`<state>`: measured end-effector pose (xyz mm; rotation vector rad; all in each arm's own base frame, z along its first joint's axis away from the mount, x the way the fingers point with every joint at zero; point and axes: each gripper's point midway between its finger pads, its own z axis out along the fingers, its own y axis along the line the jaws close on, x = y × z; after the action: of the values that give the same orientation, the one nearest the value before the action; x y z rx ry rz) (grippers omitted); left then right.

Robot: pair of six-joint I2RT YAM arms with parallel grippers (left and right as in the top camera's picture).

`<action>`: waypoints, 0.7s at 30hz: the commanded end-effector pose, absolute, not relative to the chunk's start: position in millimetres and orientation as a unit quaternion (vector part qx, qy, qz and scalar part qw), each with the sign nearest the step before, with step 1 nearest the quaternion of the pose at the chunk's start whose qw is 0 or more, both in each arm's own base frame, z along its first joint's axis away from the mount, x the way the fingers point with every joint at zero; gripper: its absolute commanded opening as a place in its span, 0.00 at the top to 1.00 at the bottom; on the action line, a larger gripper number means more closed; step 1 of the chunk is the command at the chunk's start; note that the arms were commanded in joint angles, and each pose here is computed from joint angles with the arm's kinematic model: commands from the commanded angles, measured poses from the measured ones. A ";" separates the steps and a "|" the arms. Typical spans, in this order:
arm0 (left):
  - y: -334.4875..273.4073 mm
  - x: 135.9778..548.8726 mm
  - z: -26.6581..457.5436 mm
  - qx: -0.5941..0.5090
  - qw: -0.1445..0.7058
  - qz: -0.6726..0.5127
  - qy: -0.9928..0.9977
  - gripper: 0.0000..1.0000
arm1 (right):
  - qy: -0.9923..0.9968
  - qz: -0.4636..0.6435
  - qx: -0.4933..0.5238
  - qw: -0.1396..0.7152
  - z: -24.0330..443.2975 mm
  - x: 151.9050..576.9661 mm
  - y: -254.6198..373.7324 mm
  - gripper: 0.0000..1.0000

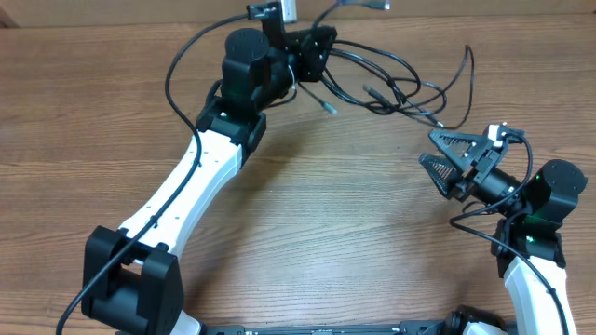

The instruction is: Untangle cables

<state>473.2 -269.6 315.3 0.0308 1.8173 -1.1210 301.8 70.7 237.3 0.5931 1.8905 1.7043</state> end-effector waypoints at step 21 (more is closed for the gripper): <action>-283.3 449.7 315.1 0.067 0.458 -0.461 0.757 0.96 | 0.680 0.616 0.272 0.288 243.4 317.2 56.2 0.29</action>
<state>464.4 -274.8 290.6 0.0776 1.9210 -1.0840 314.1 59.2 235.7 0.7347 1.8398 1.6671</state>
